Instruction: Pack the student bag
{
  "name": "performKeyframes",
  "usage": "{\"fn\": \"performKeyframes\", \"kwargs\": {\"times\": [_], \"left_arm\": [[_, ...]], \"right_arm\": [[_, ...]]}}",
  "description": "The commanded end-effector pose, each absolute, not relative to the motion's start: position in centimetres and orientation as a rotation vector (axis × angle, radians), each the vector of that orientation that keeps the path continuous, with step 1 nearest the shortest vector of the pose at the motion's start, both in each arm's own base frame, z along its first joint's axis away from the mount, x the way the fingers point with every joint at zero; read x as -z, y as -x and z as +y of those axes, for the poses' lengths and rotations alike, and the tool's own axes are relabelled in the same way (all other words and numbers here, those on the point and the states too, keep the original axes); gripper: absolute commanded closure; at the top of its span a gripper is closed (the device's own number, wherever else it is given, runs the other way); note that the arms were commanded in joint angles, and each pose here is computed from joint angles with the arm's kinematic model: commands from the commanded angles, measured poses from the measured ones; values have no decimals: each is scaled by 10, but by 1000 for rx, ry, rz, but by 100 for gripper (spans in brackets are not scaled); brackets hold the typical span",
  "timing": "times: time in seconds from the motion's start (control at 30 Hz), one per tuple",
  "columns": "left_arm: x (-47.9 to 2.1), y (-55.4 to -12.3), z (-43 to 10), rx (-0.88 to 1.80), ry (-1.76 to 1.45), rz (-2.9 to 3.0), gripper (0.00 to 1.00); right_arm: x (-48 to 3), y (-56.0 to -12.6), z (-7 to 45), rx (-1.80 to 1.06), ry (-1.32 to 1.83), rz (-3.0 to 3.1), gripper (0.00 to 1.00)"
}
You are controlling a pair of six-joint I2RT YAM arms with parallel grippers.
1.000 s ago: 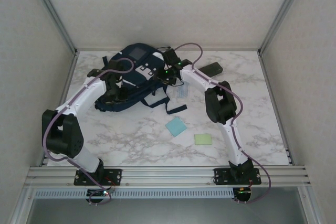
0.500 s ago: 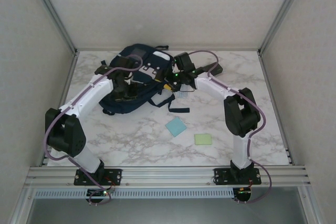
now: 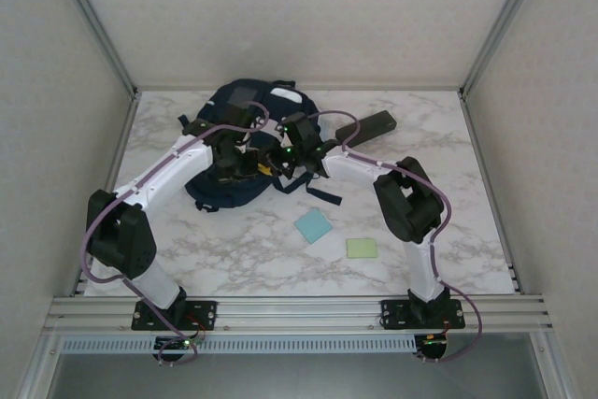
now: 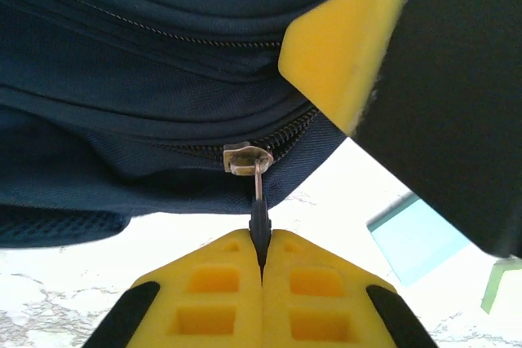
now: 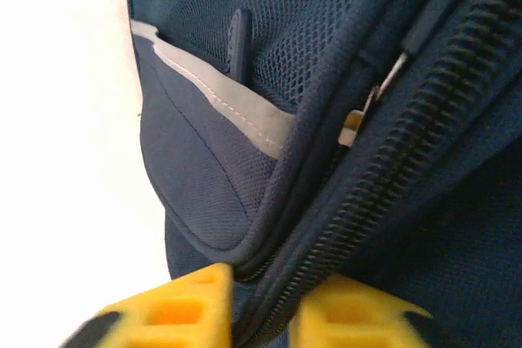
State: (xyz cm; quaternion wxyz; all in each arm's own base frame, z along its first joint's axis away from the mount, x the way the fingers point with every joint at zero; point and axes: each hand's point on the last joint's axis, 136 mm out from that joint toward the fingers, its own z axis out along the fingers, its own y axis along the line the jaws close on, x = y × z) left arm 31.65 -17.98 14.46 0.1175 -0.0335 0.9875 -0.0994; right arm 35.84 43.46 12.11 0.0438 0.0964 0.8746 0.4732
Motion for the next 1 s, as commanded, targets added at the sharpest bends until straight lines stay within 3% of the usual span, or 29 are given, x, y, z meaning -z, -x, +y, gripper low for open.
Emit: {"fn": "performKeyframes", "kwargs": {"times": [0.0,0.2,0.47,0.97], "left_arm": [[-154,-312,-177,297,65,2866,100],[-122,-305,-120,71,148,2939,100],[-86,-295,-99,-36,192,3004,100],[-105,-346,-42,-254,332,2785,100]], "right_arm": [[-109,-378,431,-1316,-267,2625,100],[-101,-377,398,-1034,-133,2659,100],[-107,-380,387,-1070,-162,2641,100],[-117,-377,388,-1100,71,2632,100]]}}
